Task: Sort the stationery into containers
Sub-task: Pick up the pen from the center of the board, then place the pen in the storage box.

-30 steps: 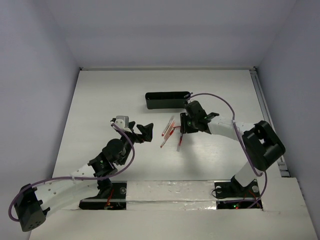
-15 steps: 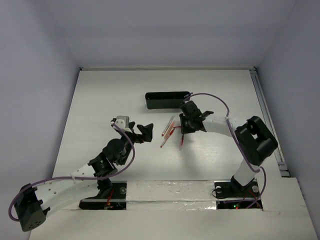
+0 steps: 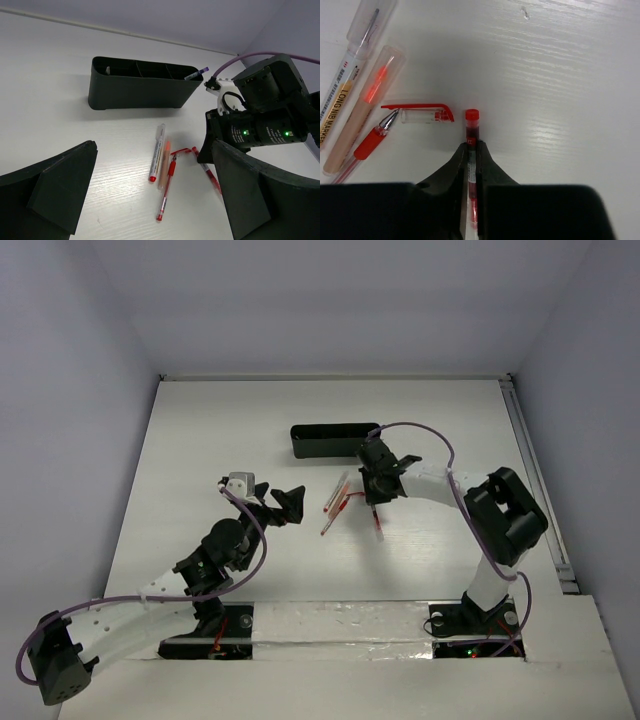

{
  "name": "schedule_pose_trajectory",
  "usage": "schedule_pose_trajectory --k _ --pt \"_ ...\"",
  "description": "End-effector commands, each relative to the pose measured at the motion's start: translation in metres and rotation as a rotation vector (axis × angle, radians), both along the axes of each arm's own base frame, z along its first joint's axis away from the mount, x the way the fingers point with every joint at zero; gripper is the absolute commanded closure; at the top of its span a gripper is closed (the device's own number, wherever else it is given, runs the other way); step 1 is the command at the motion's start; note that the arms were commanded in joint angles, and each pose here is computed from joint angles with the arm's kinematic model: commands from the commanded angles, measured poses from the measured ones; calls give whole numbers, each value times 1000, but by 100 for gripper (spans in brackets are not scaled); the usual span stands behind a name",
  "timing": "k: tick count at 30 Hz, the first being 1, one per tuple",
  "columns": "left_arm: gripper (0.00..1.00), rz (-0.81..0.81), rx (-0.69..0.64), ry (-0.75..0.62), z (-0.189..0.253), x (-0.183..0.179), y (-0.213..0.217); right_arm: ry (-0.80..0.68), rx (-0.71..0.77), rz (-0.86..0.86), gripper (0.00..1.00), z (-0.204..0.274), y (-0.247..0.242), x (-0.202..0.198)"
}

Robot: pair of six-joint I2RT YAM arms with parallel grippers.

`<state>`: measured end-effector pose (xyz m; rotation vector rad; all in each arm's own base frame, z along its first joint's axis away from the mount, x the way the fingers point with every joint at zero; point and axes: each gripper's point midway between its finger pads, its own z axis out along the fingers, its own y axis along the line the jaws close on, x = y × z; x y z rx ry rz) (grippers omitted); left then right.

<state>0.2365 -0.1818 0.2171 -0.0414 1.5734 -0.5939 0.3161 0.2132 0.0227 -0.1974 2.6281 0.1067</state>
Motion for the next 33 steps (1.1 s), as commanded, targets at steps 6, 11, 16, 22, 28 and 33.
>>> schedule_pose_trajectory --k 6,11,16,22,28,33 --pt "1 1 -53 -43 24 0 -1 -130 -14 -19 100 45 -4 17" --pt "1 -4 -59 -47 25 -1 -1 -400 178 36 100 132 24 48" --pt "1 -7 -49 -40 22 0 -3 -741 288 14 100 231 37 91" --pt "1 -21 -54 -40 23 -1 -6 -1070 290 -100 100 301 35 139" --pt "1 -24 -59 -44 25 -2 -5 -1186 156 -152 100 304 37 186" --pt "1 -26 -59 -44 25 -2 -6 -1185 120 -197 100 286 28 211"
